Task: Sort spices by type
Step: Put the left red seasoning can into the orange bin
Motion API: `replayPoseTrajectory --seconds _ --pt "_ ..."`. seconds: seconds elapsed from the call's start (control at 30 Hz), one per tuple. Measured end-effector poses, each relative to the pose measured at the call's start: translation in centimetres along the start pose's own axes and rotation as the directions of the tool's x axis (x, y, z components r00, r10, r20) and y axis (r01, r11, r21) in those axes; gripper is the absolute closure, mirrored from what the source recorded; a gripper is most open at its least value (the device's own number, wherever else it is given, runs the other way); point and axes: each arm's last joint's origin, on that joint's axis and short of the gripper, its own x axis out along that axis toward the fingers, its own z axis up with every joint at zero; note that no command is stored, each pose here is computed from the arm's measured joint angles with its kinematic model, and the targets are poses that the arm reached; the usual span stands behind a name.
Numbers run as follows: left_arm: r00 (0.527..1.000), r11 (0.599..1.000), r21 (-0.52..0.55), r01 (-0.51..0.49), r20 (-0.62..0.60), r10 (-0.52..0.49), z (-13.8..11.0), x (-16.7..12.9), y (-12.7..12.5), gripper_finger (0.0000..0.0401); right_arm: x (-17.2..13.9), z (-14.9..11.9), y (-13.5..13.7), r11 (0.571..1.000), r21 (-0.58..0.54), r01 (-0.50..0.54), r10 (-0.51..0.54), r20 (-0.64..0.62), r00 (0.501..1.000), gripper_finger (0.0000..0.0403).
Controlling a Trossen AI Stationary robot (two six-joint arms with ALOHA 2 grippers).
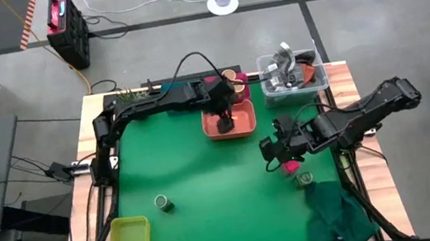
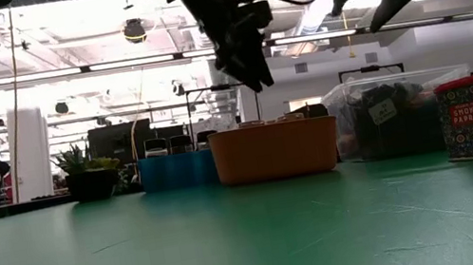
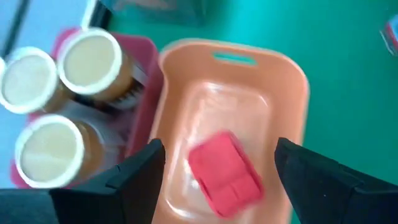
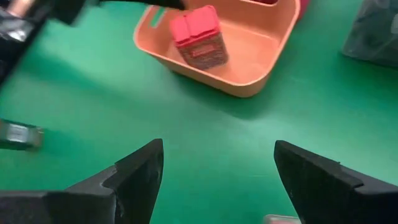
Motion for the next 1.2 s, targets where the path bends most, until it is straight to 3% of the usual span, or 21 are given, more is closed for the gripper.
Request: replayPoseTrajectory --seconds 0.2,0.43,0.73,0.93,1.2 --pt "0.994 0.991 0.133 0.012 0.109 -0.026 0.6 0.6 0.0 0.0110 -0.3 -0.6 0.9 0.995 0.086 -0.059 0.052 0.087 0.995 0.0074" --pt "0.995 0.999 0.045 0.009 0.103 -0.013 -1.3 3.2 1.0 0.0110 0.5 -1.9 1.8 0.990 0.131 -0.054 0.042 0.098 0.994 0.0074" --pt "0.997 0.997 0.074 0.007 0.082 -0.013 -3.4 5.2 0.9 0.0110 -0.6 -4.0 1.1 0.987 0.162 -0.010 0.001 0.055 0.998 0.0074" --pt "0.992 0.991 0.058 -0.120 0.049 0.117 -3.6 5.2 1.4 0.0110 -1.1 -4.6 1.2 0.987 0.160 -0.025 0.018 0.044 0.999 0.0074" --pt "0.962 0.967 0.047 -0.251 -0.096 0.254 -4.7 4.8 2.2 0.0111 -1.1 -4.6 1.0 0.989 0.148 -0.008 0.002 0.040 0.999 0.0074"
